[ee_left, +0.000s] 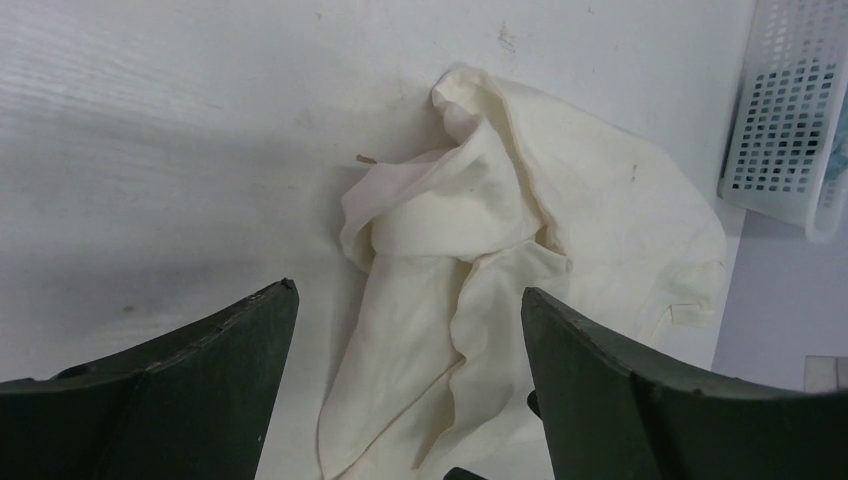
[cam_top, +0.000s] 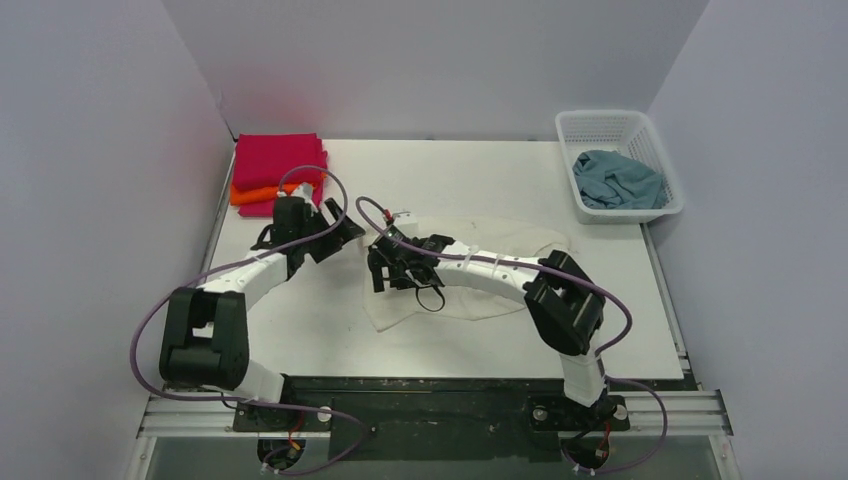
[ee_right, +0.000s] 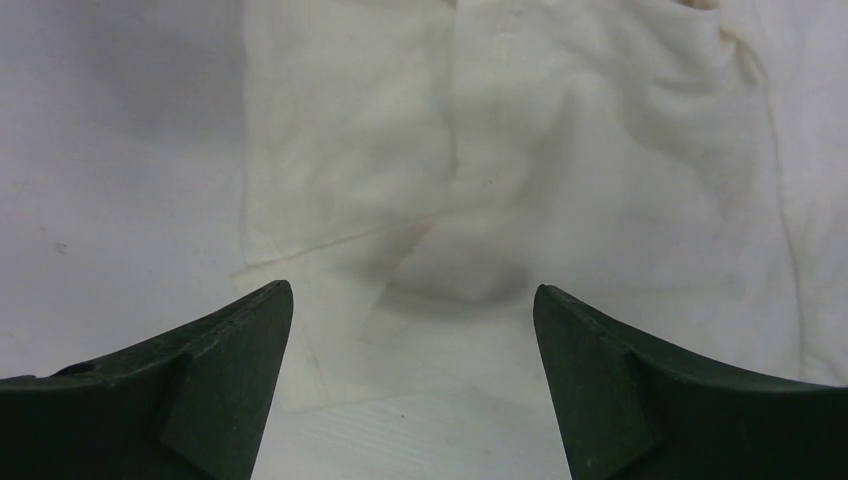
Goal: Fold and stack the t-shirts
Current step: Flatten out the tshirt
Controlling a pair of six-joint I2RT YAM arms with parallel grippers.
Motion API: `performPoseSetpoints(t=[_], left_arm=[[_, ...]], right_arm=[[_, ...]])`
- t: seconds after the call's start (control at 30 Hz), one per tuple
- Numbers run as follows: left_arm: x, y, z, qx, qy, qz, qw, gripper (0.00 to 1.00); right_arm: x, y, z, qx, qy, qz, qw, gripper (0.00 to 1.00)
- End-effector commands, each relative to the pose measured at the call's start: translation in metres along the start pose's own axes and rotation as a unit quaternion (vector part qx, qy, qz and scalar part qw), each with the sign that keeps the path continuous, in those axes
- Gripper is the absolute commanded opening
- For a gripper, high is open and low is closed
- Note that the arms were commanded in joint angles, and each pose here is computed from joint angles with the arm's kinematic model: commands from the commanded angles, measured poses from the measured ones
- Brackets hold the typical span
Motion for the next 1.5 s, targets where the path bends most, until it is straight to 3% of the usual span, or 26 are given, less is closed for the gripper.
performPoseSetpoints(t=[0.0, 0.17, 0.3, 0.47, 0.53, 0.57, 0.6, 0.9, 1.1, 1.2, 1.4, 1.47], left_arm=[[0.020, -0.018, 0.013, 0.075, -0.002, -0.028, 0.997, 0.93], [0.040, -0.018, -0.002, 0.116, 0.030, 0.009, 0.993, 0.90], [0.051, -0.011, -0.009, 0.119, 0.043, 0.026, 0.992, 0.74], [0.062, -0.004, -0.017, 0.114, 0.074, 0.035, 0.990, 0.42], [0.063, -0.002, -0.019, 0.116, 0.079, 0.037, 0.989, 0.23], [0.063, -0.001, -0.020, 0.116, 0.079, 0.039, 0.989, 0.06], [0.063, -0.001, -0.020, 0.117, 0.078, 0.039, 0.989, 0.02], [0.051, -0.002, -0.019, 0.122, 0.039, 0.031, 0.991, 0.00], [0.045, -0.002, -0.018, 0.119, 0.026, 0.041, 0.992, 0.00], [0.044, -0.001, -0.016, 0.116, 0.020, 0.050, 0.992, 0.00], [0.043, -0.001, -0.014, 0.113, 0.013, 0.058, 0.992, 0.00], [0.042, -0.001, -0.014, 0.113, 0.012, 0.058, 0.992, 0.00]], right_arm=[[0.010, 0.015, 0.008, 0.035, -0.041, -0.023, 0.998, 0.84], [0.022, 0.000, 0.000, 0.026, -0.052, -0.080, 0.995, 0.76], [0.028, -0.010, -0.007, 0.021, -0.049, -0.105, 0.993, 0.73], [0.029, -0.019, -0.009, 0.017, -0.059, -0.130, 0.990, 0.68], [0.032, -0.022, -0.011, 0.014, -0.057, -0.137, 0.989, 0.68], [0.033, -0.022, -0.011, 0.014, -0.055, -0.138, 0.989, 0.67], [0.034, -0.021, -0.012, 0.014, -0.054, -0.138, 0.989, 0.67], [0.038, -0.019, -0.018, 0.010, -0.031, -0.137, 0.990, 0.61], [0.028, -0.028, -0.017, 0.017, -0.051, -0.151, 0.987, 0.42], [0.016, -0.035, -0.012, 0.016, -0.073, -0.161, 0.984, 0.26], [-0.014, -0.049, -0.001, 0.006, -0.108, -0.183, 0.977, 0.21], [-0.023, -0.055, 0.002, 0.006, -0.115, -0.186, 0.976, 0.11]])
Point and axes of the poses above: each gripper's point midway between its finger pads, its own x axis out along the fingers, its own y axis along the line the jaws close on, z = x × y, the point moved 8 cm from there along -x, back along the fingers, and after that the axes turned 11 degrees about x, right-handed, at the moved point
